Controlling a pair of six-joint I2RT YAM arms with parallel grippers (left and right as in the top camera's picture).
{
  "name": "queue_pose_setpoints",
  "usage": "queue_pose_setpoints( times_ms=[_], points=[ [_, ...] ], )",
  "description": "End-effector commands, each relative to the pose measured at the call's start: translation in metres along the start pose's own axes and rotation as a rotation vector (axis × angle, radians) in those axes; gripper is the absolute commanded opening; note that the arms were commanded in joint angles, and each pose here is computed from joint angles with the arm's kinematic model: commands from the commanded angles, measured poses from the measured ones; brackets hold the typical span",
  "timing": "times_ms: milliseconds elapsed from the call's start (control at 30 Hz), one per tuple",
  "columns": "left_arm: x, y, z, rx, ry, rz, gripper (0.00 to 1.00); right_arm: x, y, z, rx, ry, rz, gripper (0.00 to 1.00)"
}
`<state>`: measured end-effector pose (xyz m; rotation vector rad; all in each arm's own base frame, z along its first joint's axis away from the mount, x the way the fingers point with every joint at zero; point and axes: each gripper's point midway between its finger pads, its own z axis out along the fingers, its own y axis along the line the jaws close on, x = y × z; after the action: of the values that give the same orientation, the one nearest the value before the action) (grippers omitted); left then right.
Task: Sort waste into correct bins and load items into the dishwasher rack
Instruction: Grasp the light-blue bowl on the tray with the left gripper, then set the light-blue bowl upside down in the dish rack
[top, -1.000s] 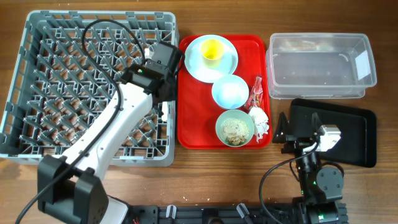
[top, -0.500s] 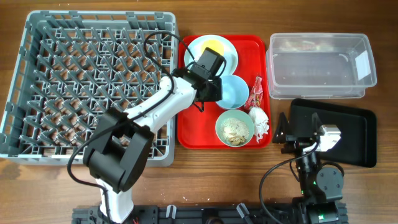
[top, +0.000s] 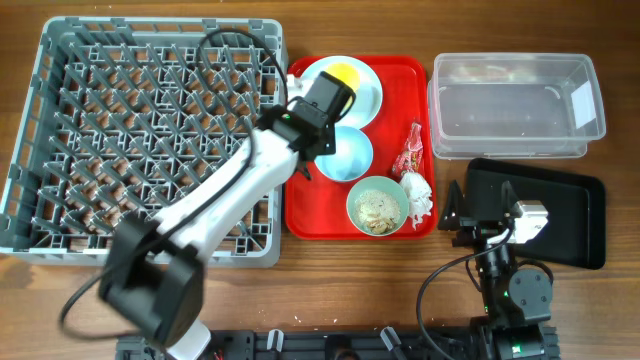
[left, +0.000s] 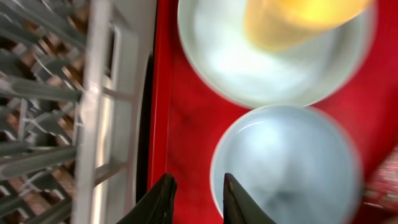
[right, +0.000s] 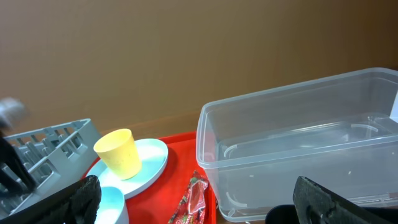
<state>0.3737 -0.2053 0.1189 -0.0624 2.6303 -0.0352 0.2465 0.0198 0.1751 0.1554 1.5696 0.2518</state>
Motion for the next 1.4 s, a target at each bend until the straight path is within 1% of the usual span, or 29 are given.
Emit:
queue_pose_setpoints(
  times_ms=[0, 33, 67, 133, 167, 200, 267, 300, 400, 467, 500, 633, 667, 767, 833, 867, 900, 967, 1067, 1100, 1200, 1233, 1267, 1300, 1333, 1367],
  points=[
    [-0.002, -0.049, -0.044, 0.289, 0.018, -0.006, 0.2, -0.001, 0.003, 0.0, -0.015, -0.005, -0.007, 1.0],
    [0.002, -0.064, -0.047, 0.364, 0.04, 0.005, 0.16, -0.001, 0.003, 0.0, -0.015, -0.005, -0.007, 1.0],
    [0.004, -0.076, -0.046, 0.403, 0.044, 0.016, 0.13, -0.001, 0.003, 0.0, -0.015, -0.005, -0.008, 1.0],
    [0.008, -0.092, -0.038, 0.424, 0.034, 0.073, 0.1, -0.001, 0.003, 0.0, -0.015, -0.005, -0.008, 1.0],
    [0.016, -0.108, -0.029, 0.44, 0.028, 0.134, 0.11, -0.001, 0.003, 0.0, -0.015, -0.005, -0.008, 1.0],
    [0.021, -0.116, -0.023, 0.443, 0.028, 0.156, 0.13, -0.001, 0.003, 0.0, -0.015, -0.005, -0.008, 1.0],
    [0.03, -0.126, 0.001, 0.377, 0.002, 0.187, 0.25, -0.001, 0.003, 0.0, -0.015, -0.005, -0.007, 1.0],
    [0.034, -0.128, 0.013, 0.345, -0.007, 0.199, 0.25, -0.001, 0.003, 0.0, -0.015, -0.005, -0.007, 1.0],
    [0.05, -0.138, 0.036, 0.335, 0.01, 0.246, 0.25, -0.001, 0.003, 0.0, -0.015, -0.005, -0.008, 1.0],
    [0.05, -0.128, 0.053, 0.257, -0.004, 0.249, 0.24, -0.001, 0.003, 0.0, -0.015, -0.005, -0.008, 1.0],
    [0.05, -0.124, 0.057, 0.235, -0.008, 0.25, 0.24, -0.001, 0.003, 0.0, -0.015, -0.005, -0.008, 1.0],
    [0.054, -0.123, 0.062, 0.224, 0.002, 0.254, 0.23, -0.001, 0.003, 0.0, -0.015, -0.005, -0.008, 1.0],
    [0.056, -0.122, 0.064, 0.221, 0.007, 0.255, 0.22, -0.001, 0.003, 0.0, -0.015, -0.005, -0.008, 1.0],
    [0.065, -0.12, 0.075, 0.205, 0.03, 0.264, 0.14, -0.001, 0.003, 0.0, -0.015, -0.005, -0.008, 1.0],
    [0.058, -0.115, 0.076, 0.166, 0.001, 0.262, 0.04, -0.001, 0.003, 0.0, -0.015, -0.005, -0.008, 1.0],
    [0.045, -0.108, 0.071, 0.122, -0.053, 0.252, 0.04, -0.001, 0.003, 0.0, -0.015, -0.005, -0.008, 1.0],
    [0.035, -0.106, 0.063, 0.11, -0.084, 0.243, 0.04, -0.001, 0.003, 0.0, -0.015, -0.005, -0.008, 1.0],
    [0.016, -0.107, 0.034, 0.132, -0.136, 0.222, 0.04, -0.001, 0.003, 0.0, -0.015, -0.005, -0.008, 1.0],
    [-0.003, -0.109, -0.036, 0.251, -0.176, 0.195, 0.04, -0.001, 0.003, 0.0, -0.015, -0.005, -0.008, 1.0],
    [-0.015, -0.101, -0.079, 0.297, -0.226, 0.174, 0.04, -0.001, 0.003, 0.0, -0.015, -0.005, -0.008, 1.0],
    [-0.039, -0.078, -0.141, 0.354, -0.337, 0.115, 0.04, -0.001, 0.003, 0.0, -0.015, -0.005, -0.008, 1.0],
    [-0.06, -0.054, -0.162, 0.317, -0.423, 0.059, 0.04, -0.001, 0.003, 0.0, -0.015, -0.005, -0.008, 1.0],
    [-0.075, -0.034, -0.174, 0.272, -0.488, 0.017, 0.04, -0.001, 0.003, 0.0, -0.015, -0.005, -0.008, 1.0],
    [-0.086, -0.022, -0.181, 0.262, -0.525, -0.008, 0.04, -0.001, 0.003, 0.0, -0.015, -0.005, -0.008, 1.0],
    [-0.095, -0.014, -0.184, 0.3, -0.527, -0.03, 0.04, -0.001, 0.003, 0.0, -0.015, -0.005, -0.008, 1.0],
    [-0.1, -0.011, -0.181, 0.378, -0.488, -0.043, 0.04, -0.001, 0.003, 0.0, -0.015, -0.005, -0.008, 1.0]
  ],
)
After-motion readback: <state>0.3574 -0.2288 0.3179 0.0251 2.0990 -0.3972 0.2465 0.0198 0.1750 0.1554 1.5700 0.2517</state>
